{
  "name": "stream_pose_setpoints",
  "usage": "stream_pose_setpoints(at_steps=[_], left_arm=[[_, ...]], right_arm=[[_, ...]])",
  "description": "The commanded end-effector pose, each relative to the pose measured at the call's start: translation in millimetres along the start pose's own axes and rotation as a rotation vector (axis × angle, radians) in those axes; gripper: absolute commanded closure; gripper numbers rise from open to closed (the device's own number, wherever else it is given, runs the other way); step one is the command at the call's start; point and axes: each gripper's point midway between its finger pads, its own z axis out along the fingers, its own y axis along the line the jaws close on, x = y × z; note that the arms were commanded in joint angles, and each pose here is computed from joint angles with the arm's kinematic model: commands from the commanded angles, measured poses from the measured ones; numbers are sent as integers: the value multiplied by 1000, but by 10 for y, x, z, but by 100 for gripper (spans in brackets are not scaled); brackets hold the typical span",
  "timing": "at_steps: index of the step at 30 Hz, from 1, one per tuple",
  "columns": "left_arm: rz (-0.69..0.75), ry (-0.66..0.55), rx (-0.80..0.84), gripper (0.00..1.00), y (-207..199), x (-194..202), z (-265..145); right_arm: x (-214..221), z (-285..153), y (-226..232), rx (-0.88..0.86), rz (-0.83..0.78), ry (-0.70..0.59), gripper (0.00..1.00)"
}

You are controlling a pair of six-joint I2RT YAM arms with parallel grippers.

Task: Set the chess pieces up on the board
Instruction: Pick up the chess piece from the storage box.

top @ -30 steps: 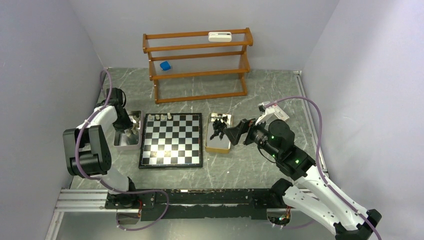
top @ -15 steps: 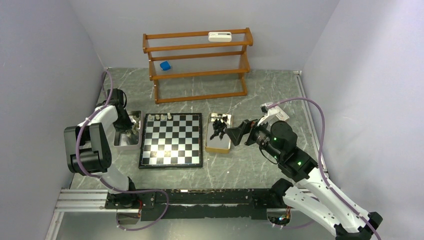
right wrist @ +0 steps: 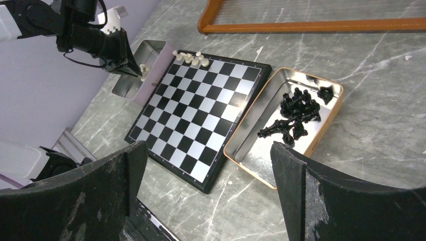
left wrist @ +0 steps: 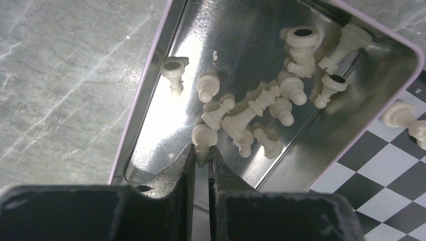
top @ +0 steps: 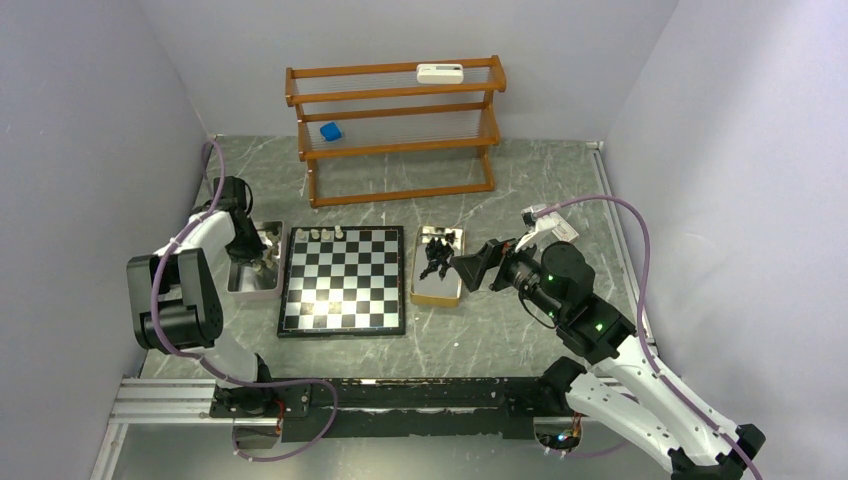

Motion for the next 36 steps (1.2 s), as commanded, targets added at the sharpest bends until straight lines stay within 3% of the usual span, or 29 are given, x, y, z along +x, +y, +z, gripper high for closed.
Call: stream_pose_setpoints(at_steps=[1, 22, 36], left_arm=[[-8, -63, 9, 87, 26, -182, -193], [12, -179, 91, 86, -94, -448, -669], [247, -218, 213, 86, -861, -429, -1179]], right_arm=[[-63, -30, 31, -8, 0, -18, 3], [-49, 3, 38, -7, 8, -8, 3], [-27, 28, 17, 6, 15, 2, 4]])
